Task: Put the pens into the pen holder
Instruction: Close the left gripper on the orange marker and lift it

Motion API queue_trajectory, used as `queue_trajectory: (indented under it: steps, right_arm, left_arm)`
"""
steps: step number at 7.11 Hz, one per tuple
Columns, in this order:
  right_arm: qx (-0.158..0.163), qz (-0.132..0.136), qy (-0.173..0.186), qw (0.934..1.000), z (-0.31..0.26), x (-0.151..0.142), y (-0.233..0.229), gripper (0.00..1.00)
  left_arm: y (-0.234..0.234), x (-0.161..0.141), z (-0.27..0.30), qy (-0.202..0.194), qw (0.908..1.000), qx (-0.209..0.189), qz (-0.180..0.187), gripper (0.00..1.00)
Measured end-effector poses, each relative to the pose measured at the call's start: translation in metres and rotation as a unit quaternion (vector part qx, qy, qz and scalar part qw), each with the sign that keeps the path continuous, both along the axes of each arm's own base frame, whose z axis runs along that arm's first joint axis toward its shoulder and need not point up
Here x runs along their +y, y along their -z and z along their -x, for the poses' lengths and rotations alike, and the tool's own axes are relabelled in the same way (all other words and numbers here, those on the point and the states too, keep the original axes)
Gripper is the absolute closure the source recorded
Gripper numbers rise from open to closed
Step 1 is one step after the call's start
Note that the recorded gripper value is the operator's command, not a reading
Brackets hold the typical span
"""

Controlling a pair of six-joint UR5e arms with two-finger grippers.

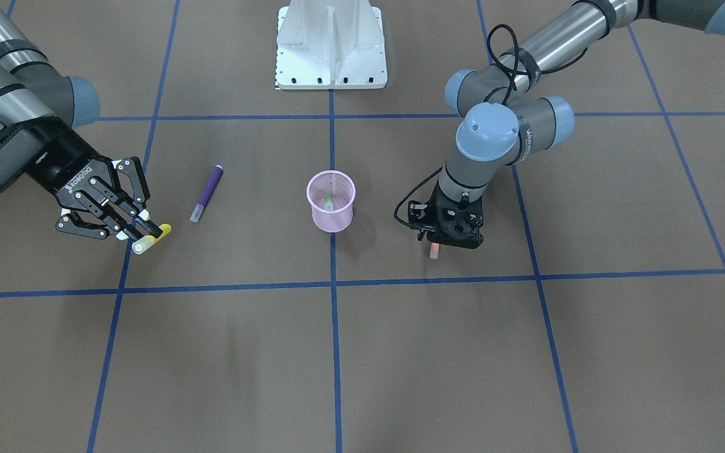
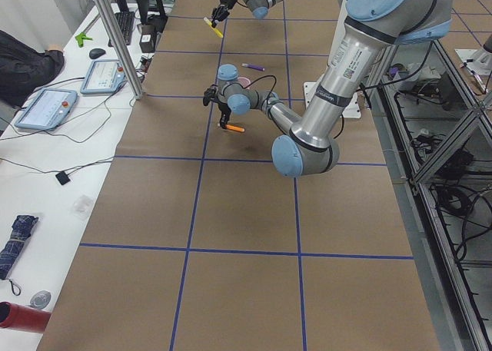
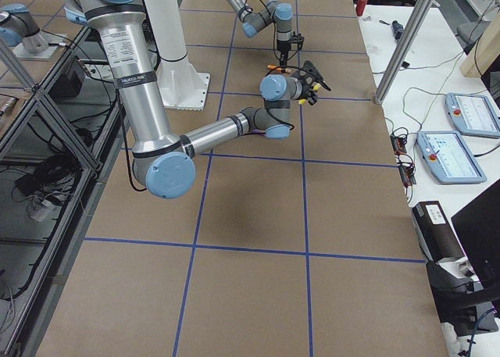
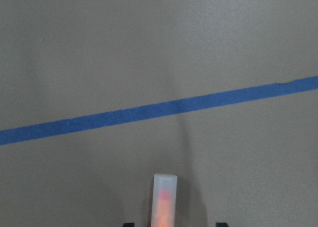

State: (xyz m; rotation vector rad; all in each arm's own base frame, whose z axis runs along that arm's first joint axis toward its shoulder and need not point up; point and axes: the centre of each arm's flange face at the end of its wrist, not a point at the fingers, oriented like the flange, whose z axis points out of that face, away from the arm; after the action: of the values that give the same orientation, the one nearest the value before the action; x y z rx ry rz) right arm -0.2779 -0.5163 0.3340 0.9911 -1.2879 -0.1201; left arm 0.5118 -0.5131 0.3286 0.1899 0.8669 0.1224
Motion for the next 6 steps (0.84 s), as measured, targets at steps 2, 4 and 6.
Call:
queue_trajectory:
  steps: [2,4,6]
  right_arm:
    - [-0.001,-0.001,0.000,1.0000,0.0009,-0.0001,0.0019,1.00]
    - [-0.002,-0.002,0.001,1.0000,0.0014,-0.0002,0.0029,1.00]
    - [-0.002,-0.003,0.001,1.0000,0.0020,-0.0010,0.0042,1.00]
  left_arm:
    - [-0.0020,0.0012,-0.0006,-0.001,1.0000,-0.001,0.000,0.46]
    - [-0.0042,0.0018,-0.0007,-0.002,1.0000,-0.003,0.001,0.47]
    - [-0.0069,0.0022,-0.0017,-0.002,1.0000,-0.005,0.002,0.54]
